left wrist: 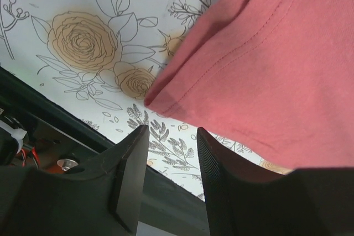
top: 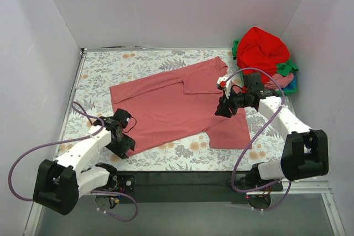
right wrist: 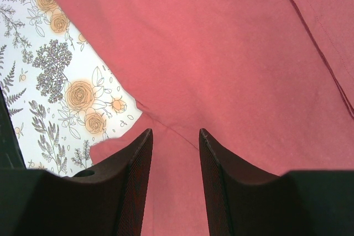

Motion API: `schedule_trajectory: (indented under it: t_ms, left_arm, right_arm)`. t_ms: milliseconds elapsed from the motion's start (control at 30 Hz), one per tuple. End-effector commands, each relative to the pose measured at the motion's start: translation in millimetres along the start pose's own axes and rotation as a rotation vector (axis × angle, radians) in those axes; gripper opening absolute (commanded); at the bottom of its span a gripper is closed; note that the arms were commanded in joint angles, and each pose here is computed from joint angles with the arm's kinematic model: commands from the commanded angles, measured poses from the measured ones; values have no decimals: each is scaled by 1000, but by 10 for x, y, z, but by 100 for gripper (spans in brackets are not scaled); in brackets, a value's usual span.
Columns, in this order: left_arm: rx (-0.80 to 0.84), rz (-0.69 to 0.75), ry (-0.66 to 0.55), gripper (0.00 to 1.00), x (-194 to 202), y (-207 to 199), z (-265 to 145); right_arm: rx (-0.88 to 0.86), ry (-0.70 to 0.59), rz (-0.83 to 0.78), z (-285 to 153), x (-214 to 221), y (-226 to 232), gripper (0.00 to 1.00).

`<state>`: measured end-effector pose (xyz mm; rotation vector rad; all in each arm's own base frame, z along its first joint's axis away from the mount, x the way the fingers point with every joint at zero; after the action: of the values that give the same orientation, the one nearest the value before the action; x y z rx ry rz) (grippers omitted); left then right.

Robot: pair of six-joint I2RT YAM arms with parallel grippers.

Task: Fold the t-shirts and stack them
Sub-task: Fold the tshirt

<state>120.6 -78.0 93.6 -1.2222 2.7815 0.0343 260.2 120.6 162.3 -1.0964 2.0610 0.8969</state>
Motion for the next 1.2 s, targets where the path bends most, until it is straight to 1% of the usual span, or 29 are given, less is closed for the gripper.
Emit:
schedule_trajectory:
  t_ms: [0,200,767,800,833,867,933,967,1167]
  left_arm:
    - [-18,-63,-44,38,-78,-49,69]
    - [-34,-63,-43,34,-87,-62,147]
    - [-65,-65,-21,34,-38,3,243]
    - [-66,-67,-19,33,-37,6,252]
    - [-66,-68,-23,29,-39,7,260]
    - [-64,-68,-23,19,-39,8,262]
    - [-57,-71,-29,10,-49,2,251]
    - [-55,-70,-32,7,-51,2,248]
    - [-16,-50,-55,2,-99,-56,152]
  right_arm:
    - [0,-15,-17,0,-17,-26,46]
    - [1,-13,-10,0,-5,-38,46]
    - [10,-17,-6,-22,-4,-63,46]
    - [9,-16,-4,-22,-2,-60,46]
    - [11,-18,-7,-31,-12,-63,46]
    - [12,-18,-5,-29,-5,-69,46]
    - [12,-20,-5,-37,-9,-66,46]
    - [12,-18,-2,-38,-3,-69,46]
    - [16,-22,-5,-53,-10,-74,46]
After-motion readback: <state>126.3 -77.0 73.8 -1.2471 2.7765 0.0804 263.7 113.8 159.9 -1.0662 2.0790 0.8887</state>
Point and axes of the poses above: each gripper's point midway between its finger pads, its own z axis out along the fingers, its own y axis along the line the jaws close on, x = y × z, the point moved 6 cm from there along -z, back along the fingers, and after that the axes turned 9 degrees about z, right-handed, at the moved point
